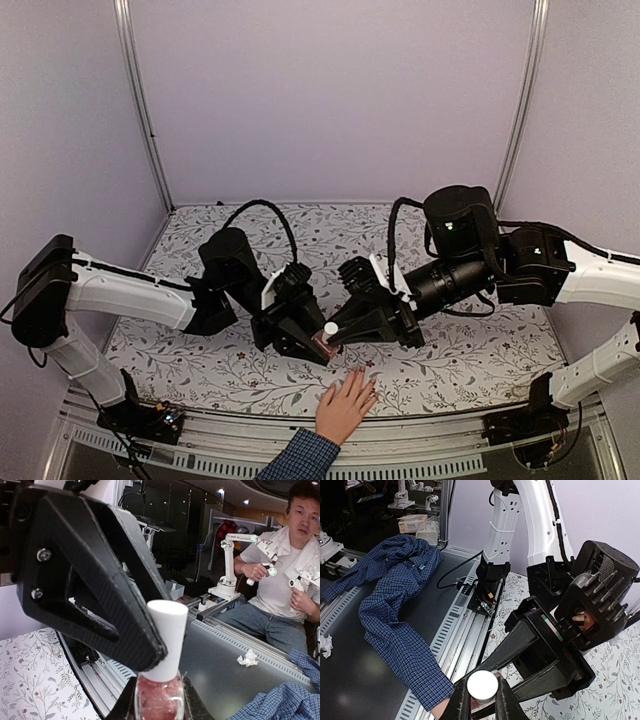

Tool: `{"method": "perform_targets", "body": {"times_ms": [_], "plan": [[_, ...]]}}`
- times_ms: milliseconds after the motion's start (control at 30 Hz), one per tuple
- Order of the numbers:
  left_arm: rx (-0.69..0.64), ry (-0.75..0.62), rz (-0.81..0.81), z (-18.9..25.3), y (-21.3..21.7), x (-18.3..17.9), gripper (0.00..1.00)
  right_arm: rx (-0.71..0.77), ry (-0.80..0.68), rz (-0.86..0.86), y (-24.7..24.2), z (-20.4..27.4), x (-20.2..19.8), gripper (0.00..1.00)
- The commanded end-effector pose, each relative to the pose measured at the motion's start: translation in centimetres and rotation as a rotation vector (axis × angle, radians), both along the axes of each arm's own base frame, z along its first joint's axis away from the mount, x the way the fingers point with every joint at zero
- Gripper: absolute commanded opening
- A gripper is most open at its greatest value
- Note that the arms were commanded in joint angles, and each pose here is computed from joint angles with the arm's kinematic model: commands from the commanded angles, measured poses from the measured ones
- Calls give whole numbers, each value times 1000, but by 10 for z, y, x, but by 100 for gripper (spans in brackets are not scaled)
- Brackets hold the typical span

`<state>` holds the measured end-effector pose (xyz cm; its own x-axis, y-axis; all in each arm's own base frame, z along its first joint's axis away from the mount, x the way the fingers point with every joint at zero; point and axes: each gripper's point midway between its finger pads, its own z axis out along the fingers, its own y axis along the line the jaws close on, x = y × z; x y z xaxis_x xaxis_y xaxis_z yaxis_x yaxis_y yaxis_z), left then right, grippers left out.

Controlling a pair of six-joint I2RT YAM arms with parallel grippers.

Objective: Paint the nails
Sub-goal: Screw the nail polish bottle.

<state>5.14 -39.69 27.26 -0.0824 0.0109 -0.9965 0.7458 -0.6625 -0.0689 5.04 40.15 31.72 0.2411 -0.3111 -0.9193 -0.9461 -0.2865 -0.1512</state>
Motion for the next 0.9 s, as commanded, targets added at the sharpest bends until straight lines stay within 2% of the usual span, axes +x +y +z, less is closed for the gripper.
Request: {"method": "perform_targets", "body": {"times_ms": [0,367,867], "plan": [[-72,-30,92,20,1,11,0,-18,13,2,5,-4,-3,8],[-158,-69,347,38,4,42,0,-51,50,-93,11,-18,11,7],[-284,-60,891,63,21,115,0,-86,135,-363,25,-37,65,1]]}}
